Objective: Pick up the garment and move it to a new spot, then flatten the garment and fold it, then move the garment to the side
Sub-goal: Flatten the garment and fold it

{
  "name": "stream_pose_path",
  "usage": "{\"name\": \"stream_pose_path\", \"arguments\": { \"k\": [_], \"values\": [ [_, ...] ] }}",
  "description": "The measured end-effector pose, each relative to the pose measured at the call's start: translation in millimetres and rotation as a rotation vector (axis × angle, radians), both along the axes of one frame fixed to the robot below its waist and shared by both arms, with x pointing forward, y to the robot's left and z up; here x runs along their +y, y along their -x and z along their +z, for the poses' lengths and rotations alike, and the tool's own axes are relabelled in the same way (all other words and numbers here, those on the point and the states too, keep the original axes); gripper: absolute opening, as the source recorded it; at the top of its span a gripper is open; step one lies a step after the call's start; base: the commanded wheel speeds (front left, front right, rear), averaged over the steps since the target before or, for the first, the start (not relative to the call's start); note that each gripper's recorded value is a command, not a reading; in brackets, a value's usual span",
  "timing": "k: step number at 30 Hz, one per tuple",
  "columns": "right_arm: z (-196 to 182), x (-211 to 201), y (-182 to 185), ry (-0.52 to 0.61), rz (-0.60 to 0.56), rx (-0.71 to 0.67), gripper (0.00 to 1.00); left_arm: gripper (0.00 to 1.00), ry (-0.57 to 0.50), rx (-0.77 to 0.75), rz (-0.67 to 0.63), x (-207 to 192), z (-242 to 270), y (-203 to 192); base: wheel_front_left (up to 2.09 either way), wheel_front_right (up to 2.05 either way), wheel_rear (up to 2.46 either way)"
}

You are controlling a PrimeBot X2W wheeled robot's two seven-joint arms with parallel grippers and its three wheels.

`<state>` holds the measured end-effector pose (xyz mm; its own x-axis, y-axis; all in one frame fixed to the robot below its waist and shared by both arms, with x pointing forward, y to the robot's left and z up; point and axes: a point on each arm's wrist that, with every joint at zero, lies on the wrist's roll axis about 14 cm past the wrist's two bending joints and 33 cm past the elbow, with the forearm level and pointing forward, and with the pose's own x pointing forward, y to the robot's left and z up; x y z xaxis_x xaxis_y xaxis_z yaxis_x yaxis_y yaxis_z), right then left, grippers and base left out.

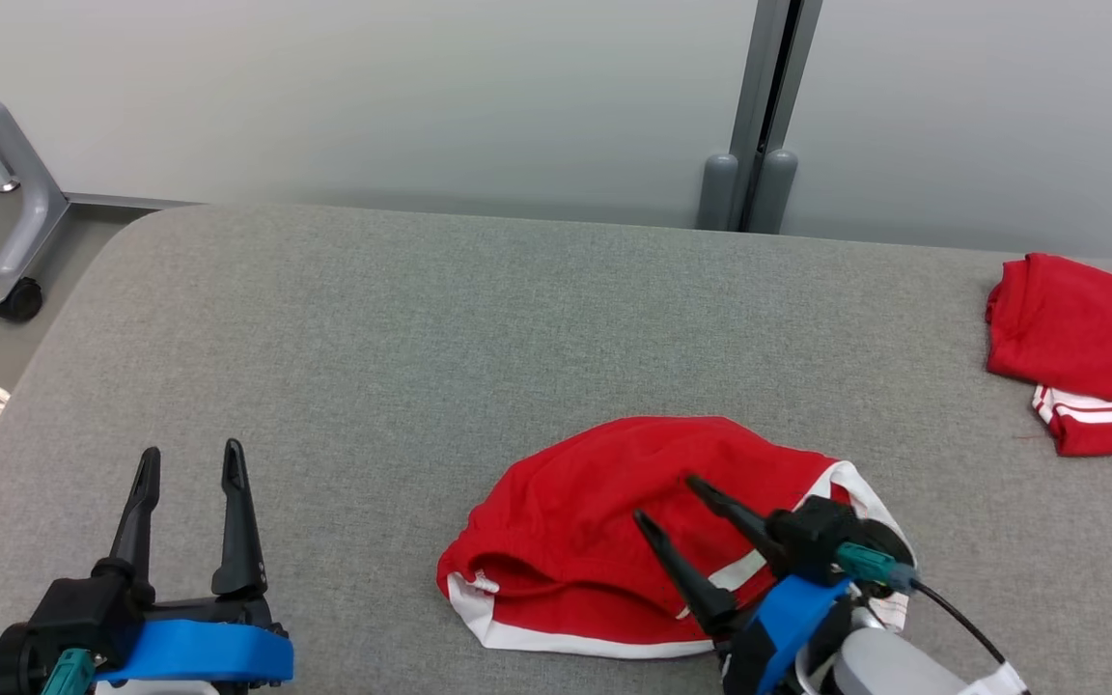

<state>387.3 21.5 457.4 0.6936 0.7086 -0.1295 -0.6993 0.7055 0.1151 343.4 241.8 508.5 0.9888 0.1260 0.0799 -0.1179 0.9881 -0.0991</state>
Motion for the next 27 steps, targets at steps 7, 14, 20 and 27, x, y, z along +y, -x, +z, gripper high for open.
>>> {"name": "stream_pose_path", "arguments": {
  "k": [7,14,20,27],
  "values": [
    [-11,-49,8,-0.033,-0.147,0.036,1.0,1.0,-0.002,-0.004,-0.004,-1,1,1,0.0,0.0,0.0],
    [-31,-74,19,0.022,-0.209,0.095,1.0,1.0,-0.003,0.014,0.001,0,-4,2,0.0,0.0,0.0],
    [-44,-78,16,0.03,-0.249,0.145,1.0,1.0,-0.006,0.018,0.011,3,-5,0,0.0,0.0,0.0],
    [-49,-61,5,0.005,-0.243,0.18,0.0,1.0,-0.005,0.033,0.017,4,-9,-1,0.0,0.0,0.0]
  ]
}}
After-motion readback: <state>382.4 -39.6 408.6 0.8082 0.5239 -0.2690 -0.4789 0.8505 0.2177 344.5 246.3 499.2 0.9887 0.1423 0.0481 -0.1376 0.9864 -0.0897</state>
